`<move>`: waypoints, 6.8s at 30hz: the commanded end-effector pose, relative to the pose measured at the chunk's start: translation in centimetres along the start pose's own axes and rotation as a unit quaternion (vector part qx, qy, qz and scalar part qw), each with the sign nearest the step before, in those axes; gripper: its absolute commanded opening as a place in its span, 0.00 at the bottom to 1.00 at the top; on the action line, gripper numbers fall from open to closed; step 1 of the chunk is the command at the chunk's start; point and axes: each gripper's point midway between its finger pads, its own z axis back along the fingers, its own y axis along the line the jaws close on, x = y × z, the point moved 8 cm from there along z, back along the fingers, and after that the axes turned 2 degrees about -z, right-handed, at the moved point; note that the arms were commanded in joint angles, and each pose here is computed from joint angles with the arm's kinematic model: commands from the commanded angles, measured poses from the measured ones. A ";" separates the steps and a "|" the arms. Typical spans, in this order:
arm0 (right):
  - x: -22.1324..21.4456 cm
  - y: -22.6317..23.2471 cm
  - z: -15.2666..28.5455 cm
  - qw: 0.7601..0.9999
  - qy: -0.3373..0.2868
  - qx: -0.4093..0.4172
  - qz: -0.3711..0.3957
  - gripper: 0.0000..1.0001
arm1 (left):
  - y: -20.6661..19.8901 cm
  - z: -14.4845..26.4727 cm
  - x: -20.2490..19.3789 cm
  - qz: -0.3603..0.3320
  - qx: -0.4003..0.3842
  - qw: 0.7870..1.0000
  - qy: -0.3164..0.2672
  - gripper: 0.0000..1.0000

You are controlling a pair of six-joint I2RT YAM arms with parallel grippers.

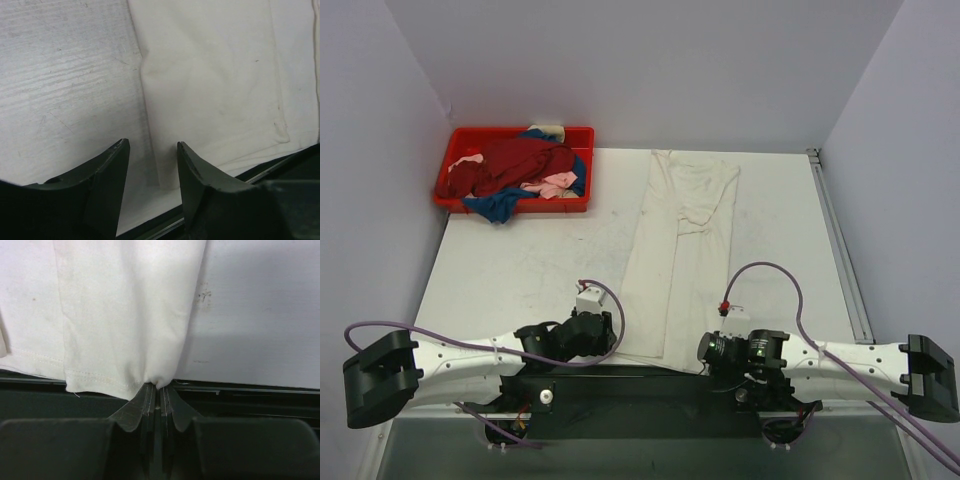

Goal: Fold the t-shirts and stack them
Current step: Grab the bottom of the folded rectangular tshirt with both arms, then fold the folded rectangular tshirt in 1/3 of the way, then grab one side of the 2/3 rectangular tshirt with both arms

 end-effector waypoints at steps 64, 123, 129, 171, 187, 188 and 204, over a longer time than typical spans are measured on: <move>12.4 2.4 4.8 0.984 -0.171 -0.038 0.033 0.00 | -5.7 -1.1 10.0 0.024 -0.123 0.988 -0.085 0.00; 30.9 -0.6 -2.3 0.989 -0.120 -0.008 -0.083 0.63 | 4.1 -14.2 22.9 0.058 -0.023 0.990 -0.125 0.78; 25.1 -1.0 -2.1 0.990 -0.107 0.013 -0.091 0.56 | 3.6 -12.0 19.4 0.057 -0.001 0.993 -0.108 0.77; 19.2 -3.7 -6.8 0.994 -0.018 -0.031 -0.102 0.04 | 3.3 -11.9 16.0 0.054 0.044 0.995 -0.067 0.74; 19.1 -3.9 -6.7 0.994 -0.017 -0.039 -0.102 0.00 | 2.2 -13.6 14.6 0.069 -0.003 0.997 -0.038 0.54; 19.1 -3.9 -6.6 0.994 -0.018 -0.038 -0.102 0.00 | 2.1 -13.6 14.5 0.069 -0.004 0.997 -0.036 0.53; 18.7 -4.3 -4.7 0.993 -0.034 -0.050 -0.100 0.00 | 2.6 -12.5 14.1 0.068 0.026 0.996 -0.048 0.00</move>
